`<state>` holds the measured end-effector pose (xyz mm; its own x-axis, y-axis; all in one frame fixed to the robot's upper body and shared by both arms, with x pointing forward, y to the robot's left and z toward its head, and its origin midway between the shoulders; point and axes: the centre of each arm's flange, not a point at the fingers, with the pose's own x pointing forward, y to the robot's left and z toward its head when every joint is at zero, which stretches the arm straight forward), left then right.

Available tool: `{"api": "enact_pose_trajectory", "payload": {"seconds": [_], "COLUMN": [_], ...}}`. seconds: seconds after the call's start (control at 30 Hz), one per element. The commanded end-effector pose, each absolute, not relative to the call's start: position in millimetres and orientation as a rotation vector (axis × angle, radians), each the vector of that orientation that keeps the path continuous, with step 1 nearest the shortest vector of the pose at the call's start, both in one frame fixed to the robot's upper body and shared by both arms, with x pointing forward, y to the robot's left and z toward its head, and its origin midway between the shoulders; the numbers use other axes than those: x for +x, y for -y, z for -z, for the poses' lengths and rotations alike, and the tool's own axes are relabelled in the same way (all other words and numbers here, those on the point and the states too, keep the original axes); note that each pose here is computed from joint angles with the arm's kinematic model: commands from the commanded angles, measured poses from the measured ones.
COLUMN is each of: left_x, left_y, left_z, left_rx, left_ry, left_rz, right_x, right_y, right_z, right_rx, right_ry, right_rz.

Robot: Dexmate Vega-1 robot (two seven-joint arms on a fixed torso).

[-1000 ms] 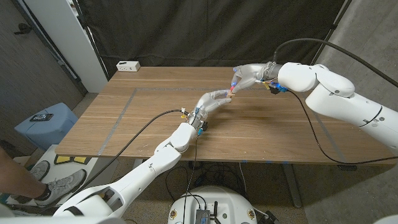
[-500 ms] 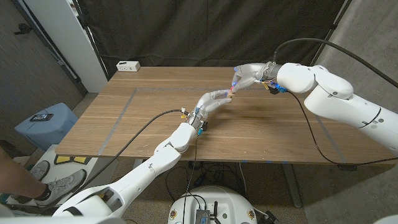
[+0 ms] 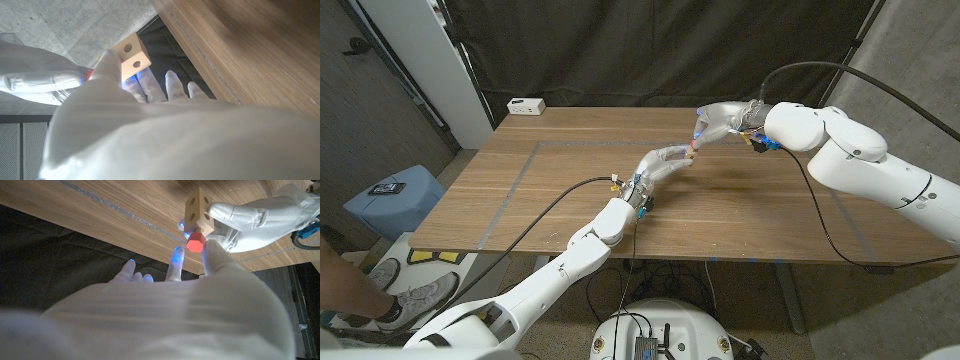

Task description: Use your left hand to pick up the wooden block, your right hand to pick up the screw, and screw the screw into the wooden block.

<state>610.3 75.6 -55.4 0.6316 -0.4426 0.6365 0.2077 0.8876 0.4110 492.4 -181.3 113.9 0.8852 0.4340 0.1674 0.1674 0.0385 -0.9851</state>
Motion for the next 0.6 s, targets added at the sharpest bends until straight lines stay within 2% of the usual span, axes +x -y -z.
{"api": "enact_pose_trajectory", "payload": {"seconds": [0.03,0.6], "left_x": [609.9,608.8], "left_y": [-76.9,-78.3], "left_z": [56.3,57.6], "left_rx": [0.313,0.31], "left_ry": [0.804,0.8], "left_rz": [0.375,0.371], "right_x": [492.0,492.1], "right_y": [179.9,177.4], "right_z": [-111.3,-106.8], "right_rx": [-1.535,-1.534], "right_ry": [0.49,0.484], "right_rz": [-0.2,-0.191]}}
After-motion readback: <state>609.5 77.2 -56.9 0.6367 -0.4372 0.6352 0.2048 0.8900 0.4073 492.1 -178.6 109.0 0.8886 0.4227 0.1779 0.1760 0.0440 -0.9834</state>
